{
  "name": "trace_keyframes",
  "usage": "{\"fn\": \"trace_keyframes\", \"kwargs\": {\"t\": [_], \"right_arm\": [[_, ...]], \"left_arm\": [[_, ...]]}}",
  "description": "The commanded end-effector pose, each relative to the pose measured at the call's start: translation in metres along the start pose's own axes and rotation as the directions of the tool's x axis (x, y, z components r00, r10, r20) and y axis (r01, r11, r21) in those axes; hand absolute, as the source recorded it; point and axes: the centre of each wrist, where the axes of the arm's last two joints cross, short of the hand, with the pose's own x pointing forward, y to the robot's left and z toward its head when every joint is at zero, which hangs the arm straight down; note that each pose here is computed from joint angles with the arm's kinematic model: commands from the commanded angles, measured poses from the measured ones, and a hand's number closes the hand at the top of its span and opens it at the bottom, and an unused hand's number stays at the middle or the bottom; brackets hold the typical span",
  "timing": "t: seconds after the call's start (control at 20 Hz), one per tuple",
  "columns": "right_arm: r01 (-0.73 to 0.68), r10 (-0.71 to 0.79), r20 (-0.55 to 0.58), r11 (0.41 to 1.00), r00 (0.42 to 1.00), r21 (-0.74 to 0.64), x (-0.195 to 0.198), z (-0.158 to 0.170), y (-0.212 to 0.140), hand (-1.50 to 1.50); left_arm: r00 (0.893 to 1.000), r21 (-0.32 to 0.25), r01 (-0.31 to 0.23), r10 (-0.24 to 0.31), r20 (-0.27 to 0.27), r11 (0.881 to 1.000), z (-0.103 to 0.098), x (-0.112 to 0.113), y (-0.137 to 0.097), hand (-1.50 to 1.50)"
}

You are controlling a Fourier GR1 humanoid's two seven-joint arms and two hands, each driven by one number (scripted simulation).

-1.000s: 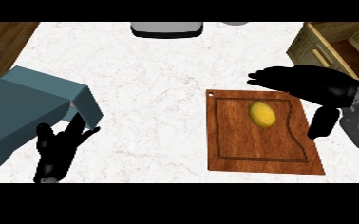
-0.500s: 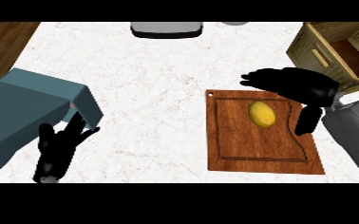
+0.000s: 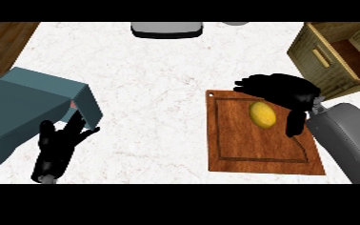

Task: Pick the lemon from the cutting board and place it in the basket

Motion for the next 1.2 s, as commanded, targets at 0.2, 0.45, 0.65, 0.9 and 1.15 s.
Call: {"fn": "trace_keyframes", "kwargs": {"t": [0.2,0.45,0.65,0.9,1.15], "right_arm": [[-0.003,0.003,-0.019,0.999,1.0,0.036,0.002,-0.002,0.015,-1.5],[-0.008,0.008,-0.015,1.0,1.0,0.027,0.005,-0.025,0.025,-1.5],[-0.011,0.011,-0.013,1.0,1.0,0.019,-0.007,-0.015,0.021,-1.5],[-0.061,0.061,0.006,0.998,0.998,0.022,-0.001,-0.025,0.024,1.5],[-0.161,0.163,0.043,0.986,0.986,-0.038,-0.01,-0.022,0.039,1.5]], "left_arm": [[0.994,0.014,0.016,-0.015,-0.105,1.0,0.01,-0.034,0.009,0.0],[0.993,-0.004,0.013,-0.014,-0.115,1.0,-0.003,-0.019,-0.027,0.0],[0.992,0.025,0.011,-0.007,-0.127,1.0,-0.001,-0.027,-0.007,0.0],[0.994,-0.004,-0.008,0.008,-0.105,1.0,0.004,-0.021,-0.014,0.0],[0.993,0.01,0.018,-0.017,-0.116,1.0,0.001,-0.023,-0.006,0.0]]}}
